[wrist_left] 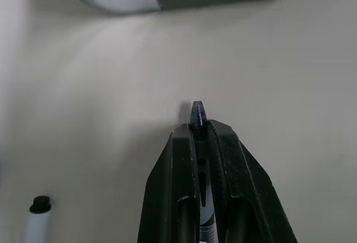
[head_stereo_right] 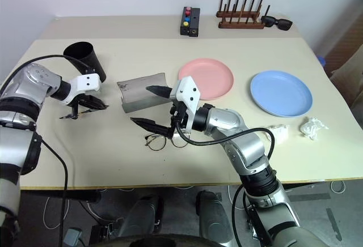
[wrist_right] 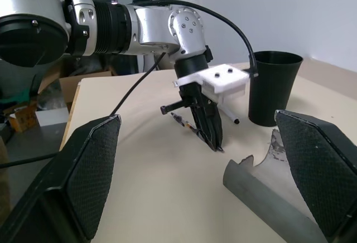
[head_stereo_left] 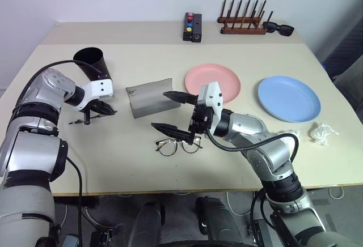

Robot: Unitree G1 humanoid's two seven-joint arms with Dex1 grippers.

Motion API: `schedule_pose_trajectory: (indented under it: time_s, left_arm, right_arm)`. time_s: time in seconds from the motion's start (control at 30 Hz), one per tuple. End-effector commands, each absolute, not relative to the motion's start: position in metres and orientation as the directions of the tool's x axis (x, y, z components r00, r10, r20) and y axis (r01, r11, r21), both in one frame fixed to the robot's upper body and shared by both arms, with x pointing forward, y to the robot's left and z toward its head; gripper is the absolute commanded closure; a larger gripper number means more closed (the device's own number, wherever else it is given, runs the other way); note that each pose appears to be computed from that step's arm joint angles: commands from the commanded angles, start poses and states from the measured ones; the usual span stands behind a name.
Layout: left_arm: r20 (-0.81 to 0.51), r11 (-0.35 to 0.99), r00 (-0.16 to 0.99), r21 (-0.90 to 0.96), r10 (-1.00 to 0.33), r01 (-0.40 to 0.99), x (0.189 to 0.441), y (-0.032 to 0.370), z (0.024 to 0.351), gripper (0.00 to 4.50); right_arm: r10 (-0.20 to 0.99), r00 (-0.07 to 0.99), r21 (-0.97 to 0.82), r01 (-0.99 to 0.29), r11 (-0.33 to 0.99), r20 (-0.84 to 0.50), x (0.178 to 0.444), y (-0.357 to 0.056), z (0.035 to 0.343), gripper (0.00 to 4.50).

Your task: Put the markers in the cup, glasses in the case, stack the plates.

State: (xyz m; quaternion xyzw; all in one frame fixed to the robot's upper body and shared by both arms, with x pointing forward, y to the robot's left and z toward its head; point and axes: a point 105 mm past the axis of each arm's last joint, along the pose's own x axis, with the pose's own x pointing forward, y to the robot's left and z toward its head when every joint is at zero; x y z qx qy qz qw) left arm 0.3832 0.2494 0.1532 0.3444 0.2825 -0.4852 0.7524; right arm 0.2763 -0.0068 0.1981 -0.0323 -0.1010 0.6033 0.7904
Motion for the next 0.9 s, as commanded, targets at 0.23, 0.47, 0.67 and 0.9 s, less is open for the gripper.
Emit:
schedule_pose_trajectory:
  time_s: [0.23, 0.47, 0.67, 0.9]
  left_arm:
    - [-0.085, 0.529, 0.611, 0.418, -0.787, 0.739, 0.382, 0.235, 0.328, 4.45]
    - [0.392, 0.841, 0.748, 0.326, -0.536, 0.432, 0.398, 0.252, 0.392, 4.45]
    - [0.514, 0.965, 0.831, 0.242, -0.213, 0.098, 0.412, 0.291, 0.372, 4.45]
    - [0.517, 0.991, 0.856, 0.118, -0.011, -0.059, 0.419, 0.319, 0.336, 4.45]
  right_arm:
    - [0.962, 0.223, -0.228, -0.940, 0.255, 0.156, 0.272, -0.010, 0.213, 0.00]
    - [0.965, 0.192, -0.248, -0.941, 0.232, 0.177, 0.272, -0.003, 0.220, 0.00]
    - [0.885, 0.303, -0.206, -0.898, 0.390, 0.353, 0.296, 0.007, 0.258, 0.00]
    - [0.834, 0.365, -0.163, -0.871, 0.463, 0.414, 0.305, 0.012, 0.270, 0.00]
